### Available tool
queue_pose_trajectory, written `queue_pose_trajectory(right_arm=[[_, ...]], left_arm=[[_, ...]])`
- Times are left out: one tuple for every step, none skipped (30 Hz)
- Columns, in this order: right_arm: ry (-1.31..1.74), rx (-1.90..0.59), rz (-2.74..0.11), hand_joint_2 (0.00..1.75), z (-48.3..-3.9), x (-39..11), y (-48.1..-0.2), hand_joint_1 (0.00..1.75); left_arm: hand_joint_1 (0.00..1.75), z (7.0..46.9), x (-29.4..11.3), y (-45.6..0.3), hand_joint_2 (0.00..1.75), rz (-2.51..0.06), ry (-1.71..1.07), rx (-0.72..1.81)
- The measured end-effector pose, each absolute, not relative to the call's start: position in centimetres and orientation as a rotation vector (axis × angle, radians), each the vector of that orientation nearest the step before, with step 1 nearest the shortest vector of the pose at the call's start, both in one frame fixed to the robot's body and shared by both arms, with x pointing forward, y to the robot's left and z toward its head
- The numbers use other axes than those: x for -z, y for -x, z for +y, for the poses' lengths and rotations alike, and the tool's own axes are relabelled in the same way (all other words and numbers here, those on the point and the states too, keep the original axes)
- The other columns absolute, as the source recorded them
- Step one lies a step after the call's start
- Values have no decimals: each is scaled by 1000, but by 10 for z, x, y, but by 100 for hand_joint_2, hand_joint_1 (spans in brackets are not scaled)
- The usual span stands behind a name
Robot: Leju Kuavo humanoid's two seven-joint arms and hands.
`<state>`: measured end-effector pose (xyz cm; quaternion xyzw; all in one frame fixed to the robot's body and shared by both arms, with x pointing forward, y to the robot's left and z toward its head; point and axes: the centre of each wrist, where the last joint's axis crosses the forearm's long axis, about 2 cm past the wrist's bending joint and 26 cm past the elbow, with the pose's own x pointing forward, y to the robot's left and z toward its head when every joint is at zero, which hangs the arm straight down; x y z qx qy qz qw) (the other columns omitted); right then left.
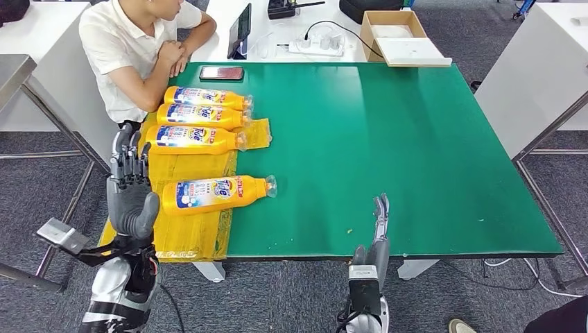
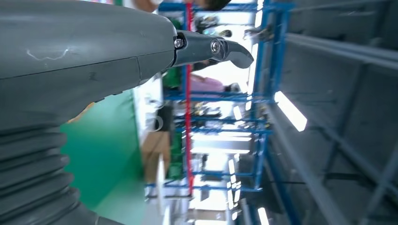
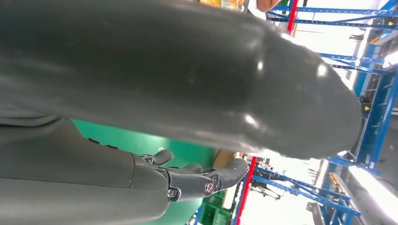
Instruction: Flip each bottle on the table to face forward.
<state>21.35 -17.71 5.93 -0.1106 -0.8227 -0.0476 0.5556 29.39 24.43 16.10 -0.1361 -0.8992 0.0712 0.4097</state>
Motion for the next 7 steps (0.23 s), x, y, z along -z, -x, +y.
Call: queue_pose_trajectory(right_arm=[[256, 116, -1942, 0, -177, -60, -214, 0], [254, 119, -1943, 0, -177, -60, -214, 0], [253, 122, -1943, 0, -177, -60, -214, 0], [253, 125, -1944, 0, -177, -61, -214, 0], [253, 127, -1944, 0, -177, -61, -214, 0], [253, 129, -1943, 0, -177, -61, -214, 0], [253, 130, -1943, 0, -177, -61, -214, 0]], left_arm=[[0, 245, -163, -291, 0, -2278, 339, -181], [0, 246, -165, -288, 0, -2289, 336, -182], [0, 246, -167, -286, 0, -2298, 334, -183], [0, 247, -168, -284, 0, -2305, 333, -184], [0, 247, -169, -282, 0, -2311, 332, -184], [0, 247, -170, -281, 0, -2317, 331, -185], [0, 247, -171, -280, 0, -2319, 331, -185]])
